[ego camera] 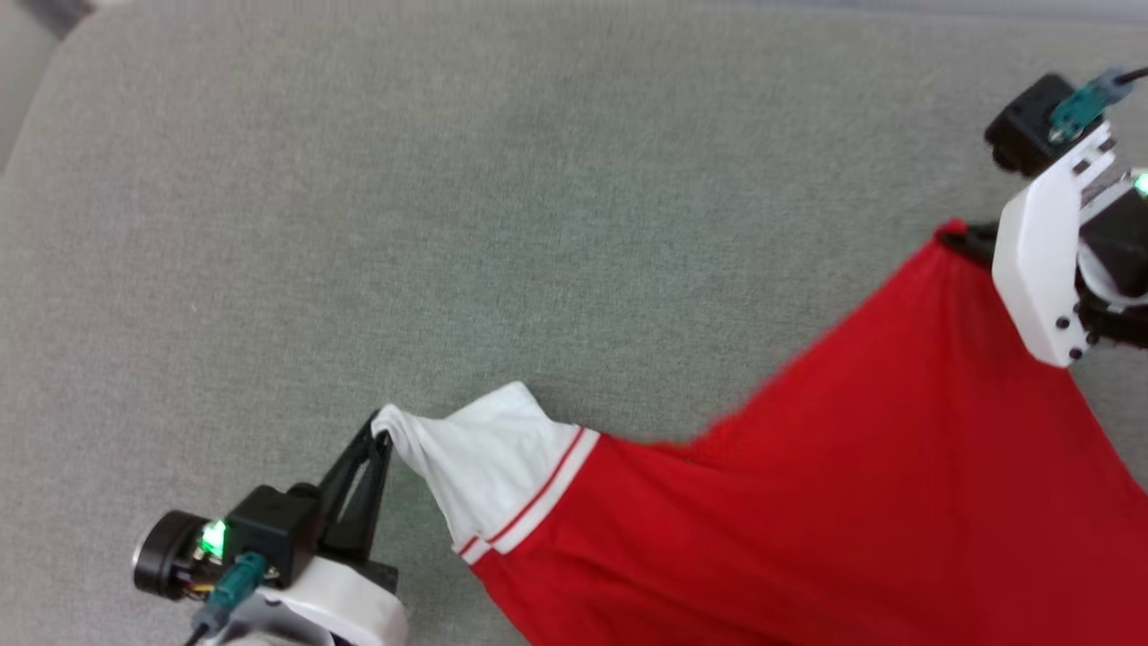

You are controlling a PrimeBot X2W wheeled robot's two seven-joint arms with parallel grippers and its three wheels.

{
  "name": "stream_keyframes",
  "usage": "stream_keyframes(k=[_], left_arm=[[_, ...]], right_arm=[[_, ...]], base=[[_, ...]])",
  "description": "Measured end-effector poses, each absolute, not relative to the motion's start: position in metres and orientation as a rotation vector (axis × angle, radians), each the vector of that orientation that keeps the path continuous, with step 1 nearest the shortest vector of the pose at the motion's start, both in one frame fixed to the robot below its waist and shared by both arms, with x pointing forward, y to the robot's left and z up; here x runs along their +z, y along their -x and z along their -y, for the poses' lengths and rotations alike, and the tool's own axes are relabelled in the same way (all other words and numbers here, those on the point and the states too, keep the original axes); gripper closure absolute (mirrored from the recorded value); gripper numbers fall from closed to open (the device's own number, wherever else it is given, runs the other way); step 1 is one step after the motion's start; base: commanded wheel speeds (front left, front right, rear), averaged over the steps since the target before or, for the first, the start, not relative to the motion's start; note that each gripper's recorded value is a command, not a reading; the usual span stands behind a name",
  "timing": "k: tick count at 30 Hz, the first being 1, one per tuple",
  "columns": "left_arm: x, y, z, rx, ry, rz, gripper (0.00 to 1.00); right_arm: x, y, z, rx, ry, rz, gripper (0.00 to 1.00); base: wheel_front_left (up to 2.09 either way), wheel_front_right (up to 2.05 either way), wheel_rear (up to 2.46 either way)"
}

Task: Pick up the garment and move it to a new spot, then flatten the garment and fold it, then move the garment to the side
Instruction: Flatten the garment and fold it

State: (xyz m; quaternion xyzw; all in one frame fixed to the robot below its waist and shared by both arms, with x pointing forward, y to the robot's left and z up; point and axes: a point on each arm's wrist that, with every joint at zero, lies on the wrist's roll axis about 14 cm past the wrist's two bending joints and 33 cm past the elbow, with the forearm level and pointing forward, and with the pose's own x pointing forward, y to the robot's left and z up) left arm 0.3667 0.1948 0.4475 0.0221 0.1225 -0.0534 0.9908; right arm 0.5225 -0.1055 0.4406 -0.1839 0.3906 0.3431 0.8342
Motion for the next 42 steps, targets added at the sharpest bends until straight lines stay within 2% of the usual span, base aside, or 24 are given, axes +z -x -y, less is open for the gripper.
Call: stream_keyframes(k=[3,4,5,6,7,15,20,26,42], left_arm=[[0.476,-0.379,-0.197,-0.120,-0.079,-0.152,1.00],[0.476,-0.379,-0.197,-0.120,-0.079,-0.152,1.00],[0.497,-0.389,-0.199,-0.128,-0.096,-0.089,1.00],[0.497,-0.389,-0.199,-0.128,-0.096,-0.089,1.00],[0.517,-0.398,-0.198,-0.148,-0.122,-0.033,1.00],[0.611,-0.453,-0.185,-0.238,-0.234,0.220,1.00],[0.656,-0.483,-0.179,-0.264,-0.264,0.327,1.00],[0.723,-0.534,-0.163,-0.317,-0.326,0.470,1.00],[0.814,-0.631,-0.148,-0.297,-0.345,0.641,1.00]], right_arm=[[0.479,-0.528,0.104,0.715,0.373,-0.695,1.00],[0.479,-0.528,0.104,0.715,0.373,-0.695,1.00],[0.502,-0.530,0.103,0.708,0.359,-0.614,1.00],[0.502,-0.530,0.103,0.708,0.359,-0.614,1.00],[0.527,-0.533,0.104,0.695,0.350,-0.529,1.00],[0.614,-0.554,0.112,0.622,0.312,-0.214,1.00],[0.638,-0.573,0.114,0.583,0.296,-0.115,1.00],[0.699,-0.615,0.117,0.496,0.244,0.079,1.00],[0.765,-0.699,0.126,0.330,0.274,0.293,1.00]], base=[[0.00,0.00,0.00],[0.00,0.00,0.00],[0.00,0.00,0.00],[0.00,0.00,0.00],[0.00,0.00,0.00],[0.00,0.00,0.00],[0.00,0.00,0.00],[0.00,0.00,0.00],[0.00,0.00,0.00]])
